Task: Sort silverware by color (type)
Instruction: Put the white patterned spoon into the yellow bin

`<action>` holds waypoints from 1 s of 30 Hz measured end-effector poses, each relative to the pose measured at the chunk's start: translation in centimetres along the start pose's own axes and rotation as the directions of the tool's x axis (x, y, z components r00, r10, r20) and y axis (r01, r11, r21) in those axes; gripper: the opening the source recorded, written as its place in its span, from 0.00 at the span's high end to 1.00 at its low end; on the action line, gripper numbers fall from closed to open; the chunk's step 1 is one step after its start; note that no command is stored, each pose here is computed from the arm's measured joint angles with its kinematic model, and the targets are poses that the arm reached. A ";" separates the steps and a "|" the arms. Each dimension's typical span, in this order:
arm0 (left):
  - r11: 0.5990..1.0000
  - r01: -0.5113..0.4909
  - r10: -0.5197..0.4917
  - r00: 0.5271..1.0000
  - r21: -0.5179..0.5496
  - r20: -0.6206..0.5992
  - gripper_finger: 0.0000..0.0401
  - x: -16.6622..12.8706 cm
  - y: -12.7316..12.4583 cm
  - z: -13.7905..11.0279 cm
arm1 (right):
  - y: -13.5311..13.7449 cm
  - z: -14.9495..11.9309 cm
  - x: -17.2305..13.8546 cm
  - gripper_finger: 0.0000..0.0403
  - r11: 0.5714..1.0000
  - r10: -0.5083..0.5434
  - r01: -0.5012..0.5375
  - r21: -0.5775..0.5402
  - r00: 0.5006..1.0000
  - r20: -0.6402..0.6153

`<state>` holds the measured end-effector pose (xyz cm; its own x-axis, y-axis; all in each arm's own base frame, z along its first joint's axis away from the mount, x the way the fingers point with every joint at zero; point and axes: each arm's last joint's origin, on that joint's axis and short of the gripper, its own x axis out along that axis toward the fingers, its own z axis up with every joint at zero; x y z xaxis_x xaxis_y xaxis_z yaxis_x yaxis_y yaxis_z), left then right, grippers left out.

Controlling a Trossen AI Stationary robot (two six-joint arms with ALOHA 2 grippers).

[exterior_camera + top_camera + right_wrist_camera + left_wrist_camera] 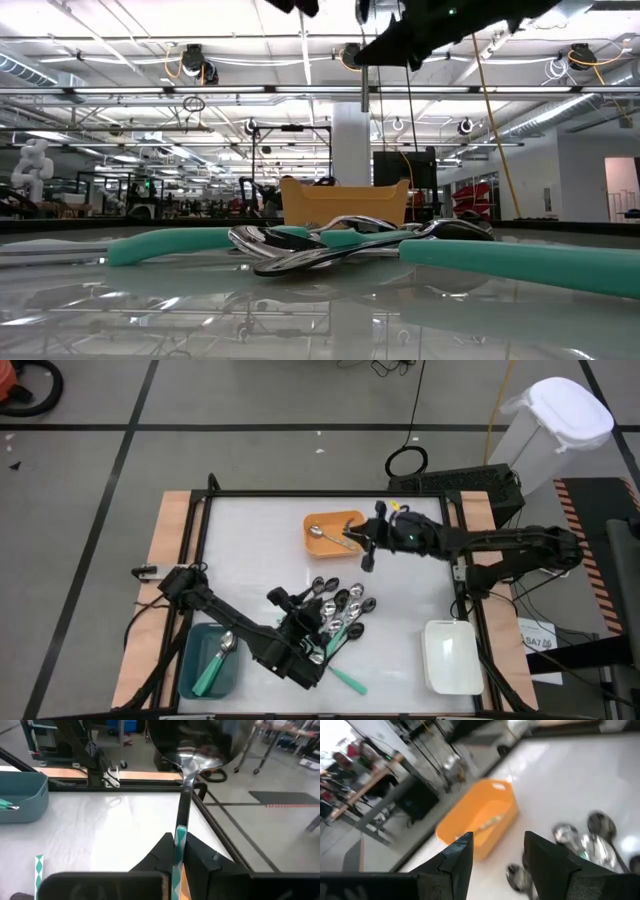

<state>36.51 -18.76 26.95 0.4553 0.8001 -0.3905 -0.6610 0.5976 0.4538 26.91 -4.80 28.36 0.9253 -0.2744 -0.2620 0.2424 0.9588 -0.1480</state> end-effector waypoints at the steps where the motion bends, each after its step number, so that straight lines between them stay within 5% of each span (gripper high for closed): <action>1: 1.000 0.021 -0.021 0.999 0.013 -0.024 0.56 0.3 -0.2 0.1 | -0.3 0.0 0.2 0.95 1.000 0.009 -0.009 0.002 1.000 -0.010; 7: 0.973 0.195 -0.191 0.981 0.120 -0.046 0.57 1.7 -2.4 1.6 | -1.6 -0.3 1.6 0.95 0.999 0.039 -0.040 -0.011 0.998 -0.047; 12: 0.895 0.379 -0.368 0.925 0.237 -0.088 0.66 5.2 -4.4 1.1 | -2.3 -1.1 2.4 0.95 0.996 0.039 -0.045 -0.071 0.995 -0.089; 18: 0.891 0.384 -0.363 0.923 0.241 -0.130 0.73 9.4 -4.9 -1.5 | -3.3 -2.5 2.8 0.95 0.993 0.017 -0.040 -0.113 0.982 -0.190; 25: 0.871 0.452 -0.441 0.892 0.193 -0.098 0.75 10.1 -3.3 -4.5 | -4.5 -4.2 3.3 0.95 0.986 0.085 -0.122 -0.115 0.955 -0.285; 30: 0.855 0.504 -0.512 0.858 0.126 0.046 0.75 9.1 0.7 -5.4 | -5.1 -5.2 3.8 0.95 0.984 0.100 -0.141 -0.111 0.944 -0.315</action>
<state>36.96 -11.31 19.36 0.7568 0.3823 -0.5302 -0.2606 0.9203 0.2916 27.72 -11.13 23.19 0.8056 -0.1866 -0.5623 0.0757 0.9737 -0.2147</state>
